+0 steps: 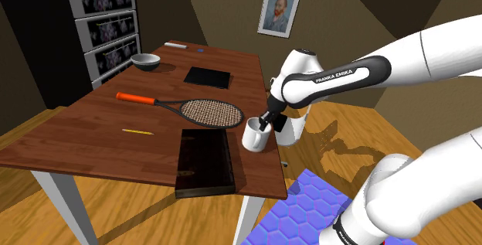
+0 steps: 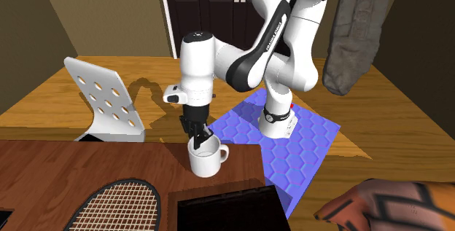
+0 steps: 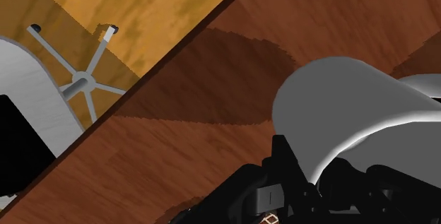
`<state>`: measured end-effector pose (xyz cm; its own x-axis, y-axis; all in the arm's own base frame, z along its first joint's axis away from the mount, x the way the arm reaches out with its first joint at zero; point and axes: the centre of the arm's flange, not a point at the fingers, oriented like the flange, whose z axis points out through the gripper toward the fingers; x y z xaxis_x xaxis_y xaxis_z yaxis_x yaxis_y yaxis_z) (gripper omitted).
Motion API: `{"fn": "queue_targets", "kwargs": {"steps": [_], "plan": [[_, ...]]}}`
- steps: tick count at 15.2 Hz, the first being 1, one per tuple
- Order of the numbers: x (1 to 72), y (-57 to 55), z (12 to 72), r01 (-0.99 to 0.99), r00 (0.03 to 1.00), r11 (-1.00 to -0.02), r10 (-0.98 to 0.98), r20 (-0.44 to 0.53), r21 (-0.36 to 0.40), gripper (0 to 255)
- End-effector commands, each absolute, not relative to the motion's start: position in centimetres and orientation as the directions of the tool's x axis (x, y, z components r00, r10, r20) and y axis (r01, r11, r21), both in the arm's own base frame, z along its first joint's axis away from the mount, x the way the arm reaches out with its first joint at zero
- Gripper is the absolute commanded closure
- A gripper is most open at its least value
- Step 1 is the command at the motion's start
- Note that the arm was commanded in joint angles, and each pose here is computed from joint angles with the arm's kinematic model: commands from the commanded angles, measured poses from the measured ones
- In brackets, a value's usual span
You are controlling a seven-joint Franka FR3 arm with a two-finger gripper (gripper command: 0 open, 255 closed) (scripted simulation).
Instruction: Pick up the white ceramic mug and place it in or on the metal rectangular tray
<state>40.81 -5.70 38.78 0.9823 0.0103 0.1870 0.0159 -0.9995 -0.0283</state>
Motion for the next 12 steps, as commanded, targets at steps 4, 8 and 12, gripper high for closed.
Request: {"fn": "queue_targets", "kwargs": {"steps": [4,8,12], "plan": [[40.9,-5.7,41.4,0.016,0.982,-0.999,0.010,0.187,-0.028,255],[40.9,-5.7,43.5,0.016,0.982,-0.999,0.010,0.187,-0.028,255],[40.9,-5.7,45.6,0.016,0.982,-0.999,0.010,0.187,-0.028,255]]}}
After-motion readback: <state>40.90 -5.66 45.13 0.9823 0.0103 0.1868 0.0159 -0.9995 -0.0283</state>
